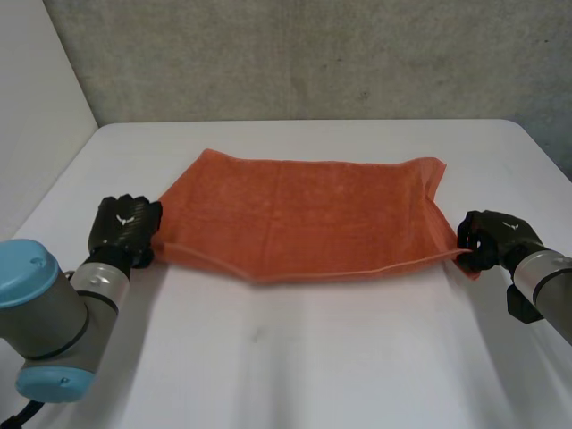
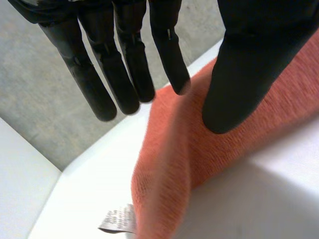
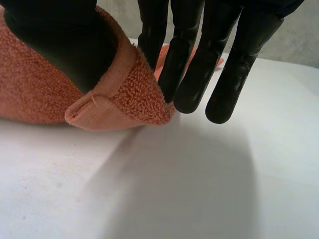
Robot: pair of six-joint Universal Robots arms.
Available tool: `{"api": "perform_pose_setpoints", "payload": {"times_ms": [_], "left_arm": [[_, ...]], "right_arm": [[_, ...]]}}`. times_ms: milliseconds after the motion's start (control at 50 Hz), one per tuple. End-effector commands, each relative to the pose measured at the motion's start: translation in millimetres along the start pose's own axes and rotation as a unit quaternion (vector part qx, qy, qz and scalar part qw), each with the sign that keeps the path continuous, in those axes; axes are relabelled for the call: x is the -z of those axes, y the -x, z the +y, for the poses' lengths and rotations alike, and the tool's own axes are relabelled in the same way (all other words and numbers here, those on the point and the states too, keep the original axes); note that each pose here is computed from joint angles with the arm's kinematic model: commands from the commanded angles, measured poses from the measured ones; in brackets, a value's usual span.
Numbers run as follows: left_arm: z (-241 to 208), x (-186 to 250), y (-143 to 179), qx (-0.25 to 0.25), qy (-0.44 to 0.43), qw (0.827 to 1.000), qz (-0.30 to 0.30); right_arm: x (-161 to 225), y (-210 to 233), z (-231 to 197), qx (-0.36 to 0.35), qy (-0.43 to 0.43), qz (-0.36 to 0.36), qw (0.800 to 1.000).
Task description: Fold the laundry
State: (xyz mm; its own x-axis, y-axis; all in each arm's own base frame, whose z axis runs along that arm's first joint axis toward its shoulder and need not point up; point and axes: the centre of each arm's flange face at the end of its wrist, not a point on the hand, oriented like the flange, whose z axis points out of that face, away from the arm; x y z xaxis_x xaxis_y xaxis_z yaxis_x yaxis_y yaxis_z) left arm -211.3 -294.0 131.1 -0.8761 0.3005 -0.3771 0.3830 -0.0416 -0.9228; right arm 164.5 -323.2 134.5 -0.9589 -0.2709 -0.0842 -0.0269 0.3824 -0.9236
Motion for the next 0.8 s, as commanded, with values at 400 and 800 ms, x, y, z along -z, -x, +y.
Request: {"api": "perform_pose_setpoints", "payload": {"times_ms": [400,800], "left_arm": [[29,-1,0,0.013,0.097,0.995,0.034],[30,-5,3,0.007,0.087,0.996,0.026]], "right_arm": [[5,-10,-21,0.083,-0.034,0.022,0.996],[6,-8,-24,0.088,-0.039,0.019,0.995]]}}
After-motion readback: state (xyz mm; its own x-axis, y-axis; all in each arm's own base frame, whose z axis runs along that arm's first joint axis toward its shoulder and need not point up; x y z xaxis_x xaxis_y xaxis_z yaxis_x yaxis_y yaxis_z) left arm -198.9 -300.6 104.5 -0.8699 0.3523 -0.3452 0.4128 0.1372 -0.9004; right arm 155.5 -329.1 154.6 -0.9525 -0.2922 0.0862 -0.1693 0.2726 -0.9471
